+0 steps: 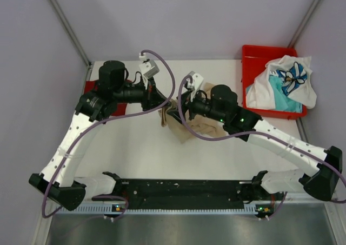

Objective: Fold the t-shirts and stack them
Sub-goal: Flatten out the tshirt

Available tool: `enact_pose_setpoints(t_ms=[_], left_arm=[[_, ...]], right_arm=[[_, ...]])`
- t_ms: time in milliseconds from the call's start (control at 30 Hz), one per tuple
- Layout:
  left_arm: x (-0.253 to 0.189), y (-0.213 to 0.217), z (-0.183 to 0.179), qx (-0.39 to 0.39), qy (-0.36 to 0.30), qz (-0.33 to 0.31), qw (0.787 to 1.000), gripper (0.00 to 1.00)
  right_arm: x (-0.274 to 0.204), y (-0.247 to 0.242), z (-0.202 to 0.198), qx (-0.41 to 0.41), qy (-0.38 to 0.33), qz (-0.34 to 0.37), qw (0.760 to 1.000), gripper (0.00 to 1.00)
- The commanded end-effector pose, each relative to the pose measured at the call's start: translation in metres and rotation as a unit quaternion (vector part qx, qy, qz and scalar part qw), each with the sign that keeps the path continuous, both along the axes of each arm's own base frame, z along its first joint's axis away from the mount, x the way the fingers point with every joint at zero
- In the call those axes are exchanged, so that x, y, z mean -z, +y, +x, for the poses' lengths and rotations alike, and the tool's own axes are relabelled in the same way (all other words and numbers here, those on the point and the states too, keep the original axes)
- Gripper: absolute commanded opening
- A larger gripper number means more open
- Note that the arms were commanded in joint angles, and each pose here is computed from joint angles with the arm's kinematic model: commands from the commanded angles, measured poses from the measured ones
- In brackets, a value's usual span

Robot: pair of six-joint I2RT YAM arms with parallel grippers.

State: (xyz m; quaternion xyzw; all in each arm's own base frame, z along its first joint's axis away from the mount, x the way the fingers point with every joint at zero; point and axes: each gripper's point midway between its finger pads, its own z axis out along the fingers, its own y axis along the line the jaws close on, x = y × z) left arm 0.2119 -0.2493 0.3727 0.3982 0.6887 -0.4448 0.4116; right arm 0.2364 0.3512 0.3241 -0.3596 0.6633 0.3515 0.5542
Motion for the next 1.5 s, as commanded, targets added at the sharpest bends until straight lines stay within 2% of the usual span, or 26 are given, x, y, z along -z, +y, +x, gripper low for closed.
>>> enact_pose_setpoints(t_ms=[0,133,300,367,467,500,567,600,633,667,700,733,867,967,1067,1200,1333,1400,1467], left_arm=[[-0.026,-0.002,0.012,-0.022,-0.047,-0.019,0.998,0.00],[-0.031,-0.005,0.010,-0.009,-0.050,-0.026,0.998,0.00],[-0.035,-0.006,0.004,0.000,-0.039,-0.036,0.999,0.00],[-0.036,-0.005,0.003,-0.001,-0.043,-0.035,0.998,0.00],[-0.037,-0.005,0.001,0.000,-0.047,-0.035,0.998,0.00],[-0.039,-0.004,0.002,-0.002,-0.051,-0.035,0.998,0.00],[-0.040,-0.004,0.006,-0.008,-0.056,-0.034,0.998,0.00],[-0.040,-0.003,0.010,-0.020,-0.059,-0.031,0.998,0.12],[-0.040,-0.001,0.012,-0.029,-0.060,-0.028,0.997,0.44],[-0.039,0.001,0.017,-0.034,-0.081,-0.020,0.996,0.66],[-0.038,0.003,0.020,-0.041,-0.090,-0.014,0.995,0.87],[-0.037,0.005,0.023,-0.046,-0.104,-0.006,0.993,0.99],[0.000,0.014,0.051,-0.066,-0.171,0.056,0.981,0.98],[0.054,0.017,0.088,-0.089,-0.204,0.110,0.969,0.86],[0.108,0.004,0.107,-0.052,-0.217,0.130,0.966,0.80],[0.161,-0.024,0.144,-0.011,-0.204,0.167,0.965,0.80],[0.194,-0.037,0.192,-0.009,-0.203,0.208,0.957,0.82],[0.207,-0.048,0.198,0.020,-0.205,0.215,0.955,0.83],[0.225,-0.057,0.185,0.069,-0.188,0.211,0.957,0.84]], right_arm=[[-0.048,-0.013,-0.023,-0.030,-0.041,0.025,0.998,0.72],[-0.058,-0.018,-0.025,-0.019,-0.041,0.051,0.998,0.73],[-0.047,0.004,-0.014,-0.034,-0.023,0.037,0.998,0.70],[-0.045,0.009,-0.011,-0.033,-0.015,0.036,0.999,0.65],[-0.044,0.006,0.001,-0.001,-0.015,0.029,0.999,0.37],[-0.044,0.001,0.005,0.011,-0.013,0.027,0.999,0.23],[-0.041,-0.013,0.018,0.037,0.010,0.022,0.999,0.02],[-0.042,-0.023,0.025,0.054,0.022,0.023,0.998,0.00],[-0.042,-0.037,0.036,0.076,0.032,0.023,0.996,0.00],[-0.043,-0.051,0.044,0.098,0.034,0.023,0.994,0.00],[-0.044,-0.063,0.048,0.113,0.035,0.023,0.993,0.00],[-0.046,-0.077,0.051,0.126,0.034,0.023,0.991,0.00],[-0.047,-0.126,0.053,0.162,0.044,0.023,0.986,0.00],[-0.043,-0.158,0.048,0.174,0.050,0.028,0.983,0.00],[-0.040,-0.179,0.045,0.178,0.054,0.035,0.982,0.00],[-0.023,-0.196,0.048,0.197,0.072,0.030,0.977,0.00],[-0.016,-0.207,0.053,0.215,0.078,0.028,0.973,0.00],[-0.018,-0.210,0.054,0.222,0.075,0.028,0.972,0.00],[-0.016,-0.214,0.058,0.228,0.079,0.026,0.970,0.00]])
